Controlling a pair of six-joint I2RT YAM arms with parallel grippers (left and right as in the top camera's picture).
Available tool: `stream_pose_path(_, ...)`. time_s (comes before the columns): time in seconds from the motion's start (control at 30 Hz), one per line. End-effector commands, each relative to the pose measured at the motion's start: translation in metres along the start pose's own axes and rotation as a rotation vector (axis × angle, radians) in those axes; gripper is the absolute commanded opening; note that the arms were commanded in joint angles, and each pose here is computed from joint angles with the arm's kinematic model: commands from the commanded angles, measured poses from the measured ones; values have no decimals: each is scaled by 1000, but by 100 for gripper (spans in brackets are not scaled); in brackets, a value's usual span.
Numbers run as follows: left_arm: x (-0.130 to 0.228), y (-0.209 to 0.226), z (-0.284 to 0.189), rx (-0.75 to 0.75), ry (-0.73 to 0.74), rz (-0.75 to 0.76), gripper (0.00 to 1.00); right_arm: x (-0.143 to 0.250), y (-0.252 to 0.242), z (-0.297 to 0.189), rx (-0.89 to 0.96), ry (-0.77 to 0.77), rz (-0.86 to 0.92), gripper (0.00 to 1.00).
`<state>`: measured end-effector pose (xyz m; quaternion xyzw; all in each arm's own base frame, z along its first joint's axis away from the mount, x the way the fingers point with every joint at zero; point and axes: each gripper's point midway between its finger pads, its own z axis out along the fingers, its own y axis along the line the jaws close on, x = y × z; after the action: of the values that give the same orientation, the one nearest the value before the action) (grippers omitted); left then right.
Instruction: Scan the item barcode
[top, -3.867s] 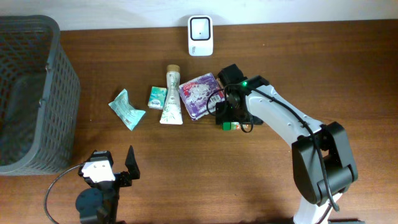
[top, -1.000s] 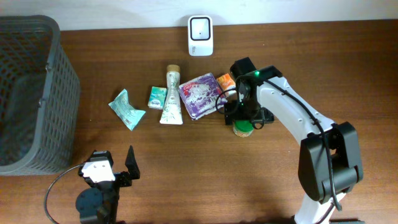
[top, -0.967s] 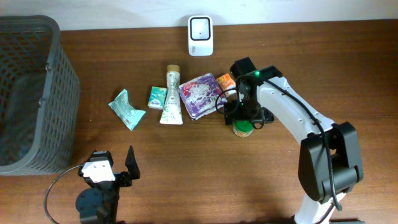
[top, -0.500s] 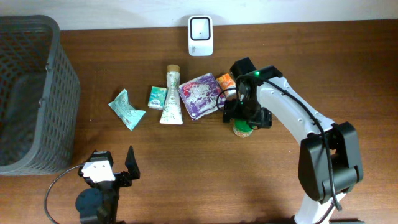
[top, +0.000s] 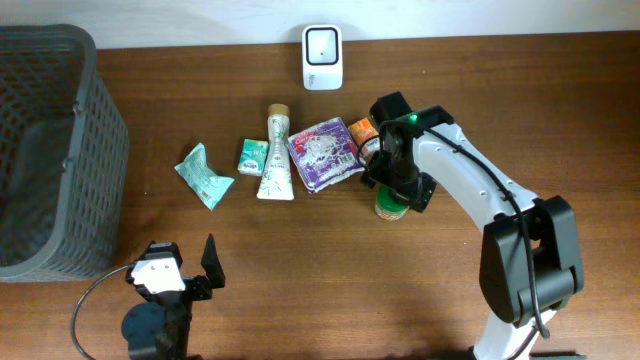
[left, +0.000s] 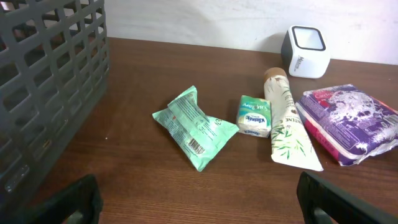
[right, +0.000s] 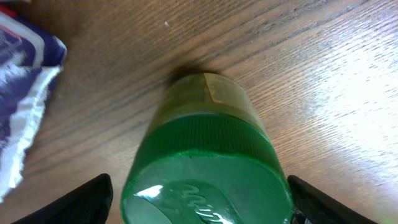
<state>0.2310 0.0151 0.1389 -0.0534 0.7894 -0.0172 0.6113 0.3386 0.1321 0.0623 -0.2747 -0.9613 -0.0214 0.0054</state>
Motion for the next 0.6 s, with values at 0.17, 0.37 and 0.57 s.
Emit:
stream_pose_path(0.17, 1, 2, 0, -10, 1, -10, 99, -1, -3, 5, 12, -28, 95, 84)
stream_pose_path(0.37, 1, 2, 0, -10, 1, -10, 99, -2, -5, 7, 23, -32, -6, 47)
stream_pose_path(0.57, 1, 2, 0, -10, 1, -10, 99, -23, 2, -4, 38, -121, -449, 43)
